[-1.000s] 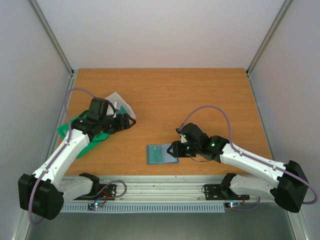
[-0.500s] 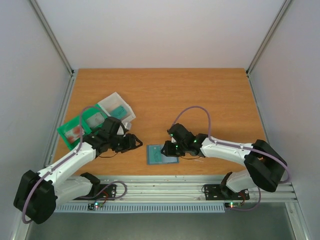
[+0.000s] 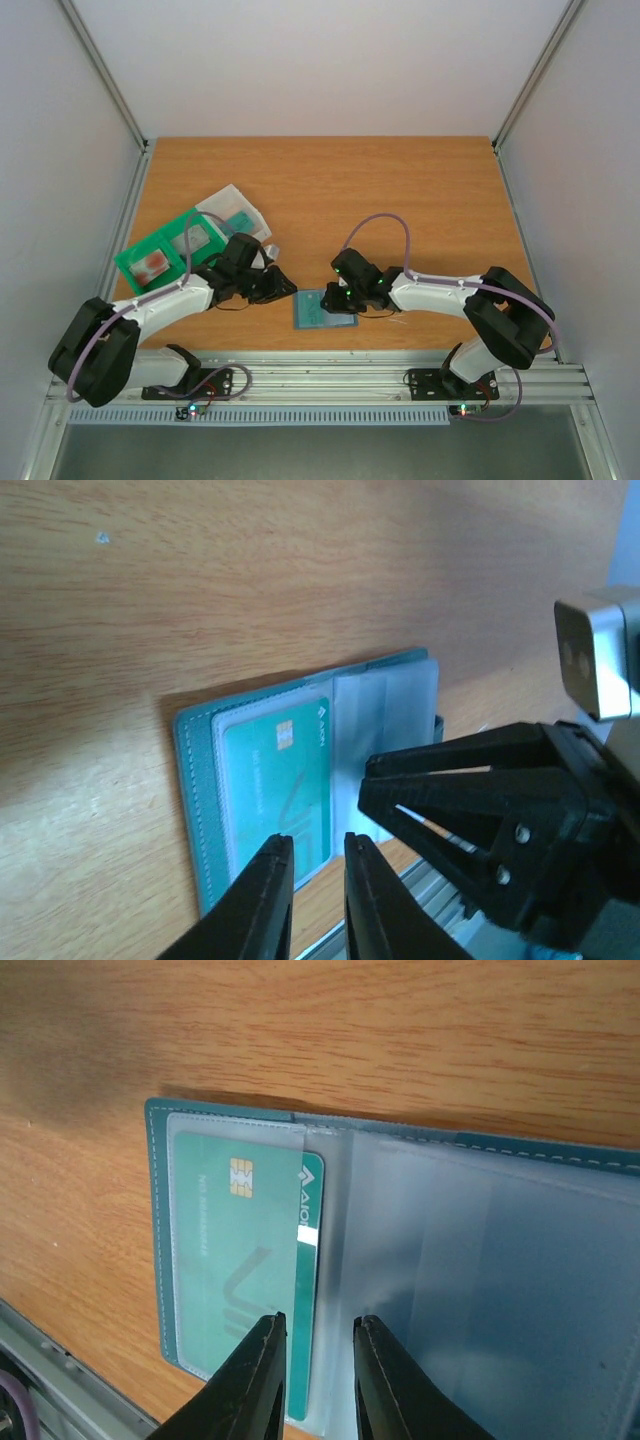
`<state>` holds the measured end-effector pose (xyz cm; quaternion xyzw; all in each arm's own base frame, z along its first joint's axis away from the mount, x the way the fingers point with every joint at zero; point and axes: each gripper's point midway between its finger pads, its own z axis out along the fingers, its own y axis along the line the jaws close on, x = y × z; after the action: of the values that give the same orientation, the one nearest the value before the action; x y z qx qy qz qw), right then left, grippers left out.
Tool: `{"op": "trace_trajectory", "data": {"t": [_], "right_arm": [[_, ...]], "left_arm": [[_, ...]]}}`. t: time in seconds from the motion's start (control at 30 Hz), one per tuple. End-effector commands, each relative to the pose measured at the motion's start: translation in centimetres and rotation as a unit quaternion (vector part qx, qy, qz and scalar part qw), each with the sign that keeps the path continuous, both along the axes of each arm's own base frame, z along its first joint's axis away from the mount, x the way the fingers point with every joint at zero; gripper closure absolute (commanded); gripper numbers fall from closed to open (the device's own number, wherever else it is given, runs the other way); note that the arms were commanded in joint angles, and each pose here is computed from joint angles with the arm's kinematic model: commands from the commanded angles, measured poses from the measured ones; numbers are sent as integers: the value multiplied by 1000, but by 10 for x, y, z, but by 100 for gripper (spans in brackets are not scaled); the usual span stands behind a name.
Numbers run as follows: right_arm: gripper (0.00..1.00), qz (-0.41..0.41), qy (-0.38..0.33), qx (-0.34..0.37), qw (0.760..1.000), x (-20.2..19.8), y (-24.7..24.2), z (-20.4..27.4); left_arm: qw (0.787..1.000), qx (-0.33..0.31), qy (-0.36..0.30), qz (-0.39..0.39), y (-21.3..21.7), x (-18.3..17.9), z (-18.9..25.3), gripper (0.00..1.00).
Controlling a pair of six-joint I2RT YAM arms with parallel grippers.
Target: Take the credit cards out of the card holder
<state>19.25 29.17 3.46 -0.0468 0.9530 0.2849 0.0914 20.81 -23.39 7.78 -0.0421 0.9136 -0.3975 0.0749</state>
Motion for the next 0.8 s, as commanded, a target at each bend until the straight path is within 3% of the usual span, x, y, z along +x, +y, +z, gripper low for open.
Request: {"op": "trace_trajectory", "data": {"t": [0.0,0.43,0.77], "right_arm": [[78,-2,-18,15,1000,13,7,5],[79,-3,-3,31,1000,13,11,-5],[80,-12,16,27,999,7,5,-24]], "left_arm": [[999,-31,-30,-2,-13,13,5,87],[998,-55,-1,2,-18,7,-28,96],[999,-39,7,6,-13,3,-42,98]]}}
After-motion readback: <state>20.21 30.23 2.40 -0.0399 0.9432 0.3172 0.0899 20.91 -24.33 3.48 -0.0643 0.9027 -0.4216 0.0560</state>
